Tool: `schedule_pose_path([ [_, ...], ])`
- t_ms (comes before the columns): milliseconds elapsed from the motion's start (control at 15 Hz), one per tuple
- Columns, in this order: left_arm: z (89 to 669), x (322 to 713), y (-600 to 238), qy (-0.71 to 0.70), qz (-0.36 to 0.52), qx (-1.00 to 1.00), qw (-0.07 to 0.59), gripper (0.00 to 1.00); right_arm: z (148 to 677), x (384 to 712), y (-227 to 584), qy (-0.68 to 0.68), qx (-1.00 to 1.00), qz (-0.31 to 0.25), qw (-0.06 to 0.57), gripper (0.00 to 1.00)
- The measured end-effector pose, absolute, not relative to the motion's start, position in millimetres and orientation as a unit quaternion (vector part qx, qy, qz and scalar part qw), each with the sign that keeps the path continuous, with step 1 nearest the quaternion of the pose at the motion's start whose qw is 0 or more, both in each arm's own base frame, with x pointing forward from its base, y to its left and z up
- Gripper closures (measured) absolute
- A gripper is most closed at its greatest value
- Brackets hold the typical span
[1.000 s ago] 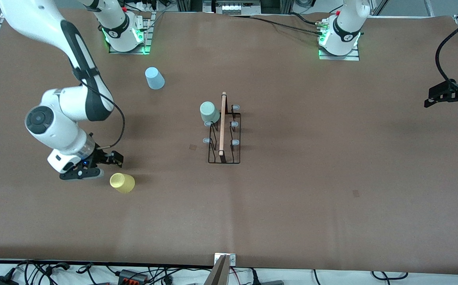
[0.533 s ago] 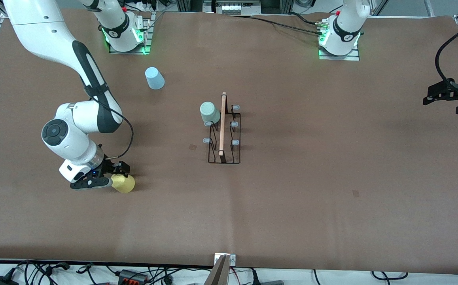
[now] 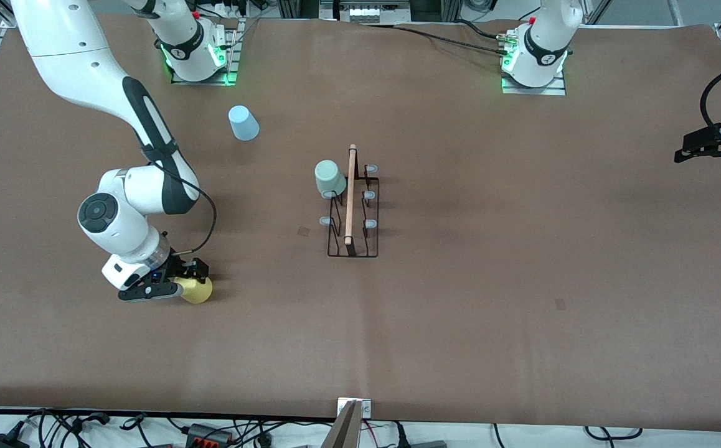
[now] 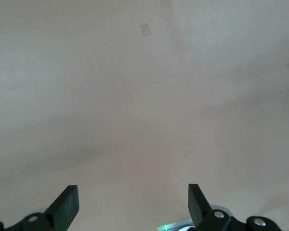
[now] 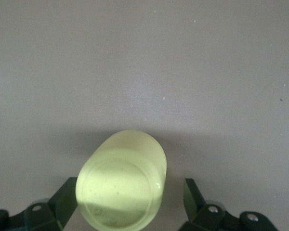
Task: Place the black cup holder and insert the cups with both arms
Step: 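Grasp the yellow cup with the right gripper and lift it, then carry the yellow cup with the right gripper onto a rack peg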
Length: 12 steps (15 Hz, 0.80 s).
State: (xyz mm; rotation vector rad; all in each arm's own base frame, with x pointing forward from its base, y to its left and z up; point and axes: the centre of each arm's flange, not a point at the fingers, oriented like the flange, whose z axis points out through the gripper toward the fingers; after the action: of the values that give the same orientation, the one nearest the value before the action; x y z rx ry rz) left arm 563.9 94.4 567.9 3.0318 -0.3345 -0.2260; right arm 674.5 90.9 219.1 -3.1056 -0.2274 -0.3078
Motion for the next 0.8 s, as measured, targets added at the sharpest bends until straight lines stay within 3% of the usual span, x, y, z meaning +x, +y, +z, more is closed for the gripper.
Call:
schedule_pose_path([
  [200, 559, 567, 90, -0.114, -0.087, 0.989, 0.044, 0.00, 225, 679, 94, -0.082, -0.991, -0.106, 0.006, 0.33],
  [533, 550, 570, 88, -0.115, -0.095, 0.988, 0.045, 0.00, 256, 691, 100, -0.091, -0.989, -0.117, 0.006, 0.33],
  [800, 550, 571, 82, -0.121, -0.096, 0.987, 0.046, 0.00, 336, 671, 163, -0.045, -0.995, -0.086, 0.021, 0.33],
])
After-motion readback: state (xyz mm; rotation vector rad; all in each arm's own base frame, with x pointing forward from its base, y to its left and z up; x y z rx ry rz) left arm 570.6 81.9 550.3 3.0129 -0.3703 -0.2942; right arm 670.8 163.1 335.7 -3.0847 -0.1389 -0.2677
